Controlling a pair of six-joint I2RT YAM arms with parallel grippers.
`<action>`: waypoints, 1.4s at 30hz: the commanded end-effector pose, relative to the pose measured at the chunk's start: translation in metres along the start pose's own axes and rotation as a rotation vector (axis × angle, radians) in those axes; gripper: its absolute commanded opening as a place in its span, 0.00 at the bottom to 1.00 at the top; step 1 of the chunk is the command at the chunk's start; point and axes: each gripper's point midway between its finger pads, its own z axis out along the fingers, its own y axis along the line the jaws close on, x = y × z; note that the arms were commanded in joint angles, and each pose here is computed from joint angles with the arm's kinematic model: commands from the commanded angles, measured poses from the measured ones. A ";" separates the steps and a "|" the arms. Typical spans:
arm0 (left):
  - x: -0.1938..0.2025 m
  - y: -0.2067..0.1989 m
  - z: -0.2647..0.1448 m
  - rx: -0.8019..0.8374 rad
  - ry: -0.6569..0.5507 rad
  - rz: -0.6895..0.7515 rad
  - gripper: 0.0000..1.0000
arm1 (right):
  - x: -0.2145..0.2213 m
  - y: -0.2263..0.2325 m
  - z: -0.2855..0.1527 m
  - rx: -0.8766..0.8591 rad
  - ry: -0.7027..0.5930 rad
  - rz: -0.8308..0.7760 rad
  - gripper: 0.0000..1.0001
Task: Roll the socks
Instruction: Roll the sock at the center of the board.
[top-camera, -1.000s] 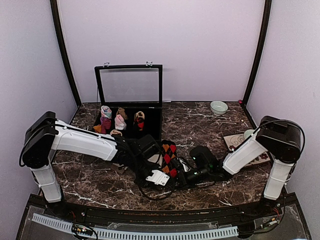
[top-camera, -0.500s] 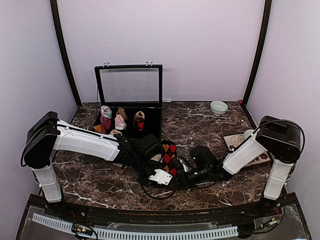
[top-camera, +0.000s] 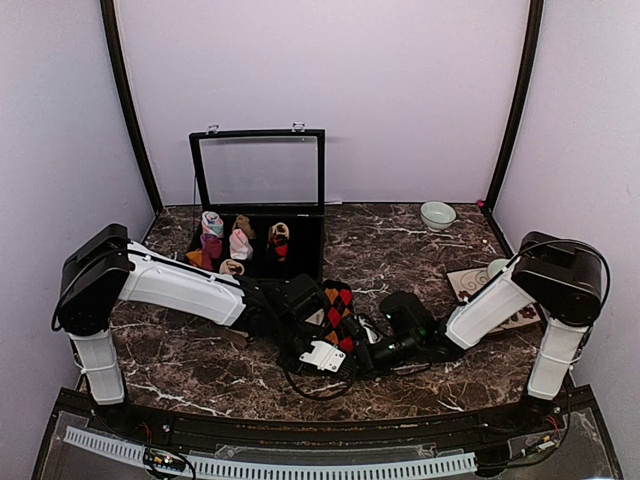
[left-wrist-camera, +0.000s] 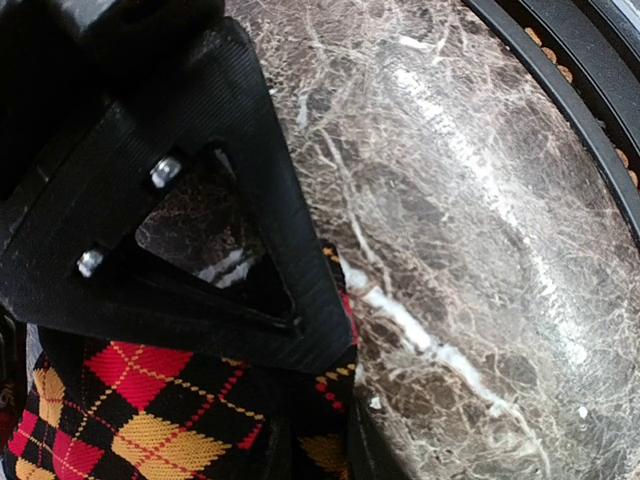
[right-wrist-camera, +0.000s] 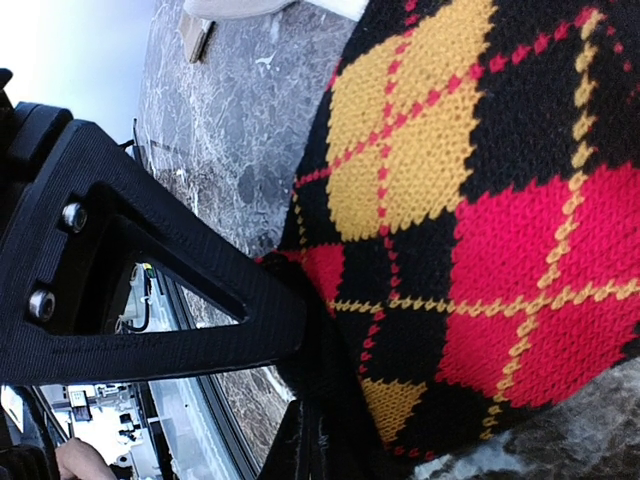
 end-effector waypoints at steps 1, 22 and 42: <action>0.020 -0.016 0.011 0.054 0.048 -0.036 0.18 | 0.049 -0.075 -0.011 0.278 0.121 0.176 0.01; 0.039 -0.048 0.010 0.271 0.027 -0.269 0.07 | 0.028 -0.066 -0.087 0.483 -0.105 -0.067 0.37; 0.019 -0.056 -0.008 0.611 -0.073 -0.600 0.07 | 0.030 0.043 -0.073 0.504 -0.404 -1.019 0.33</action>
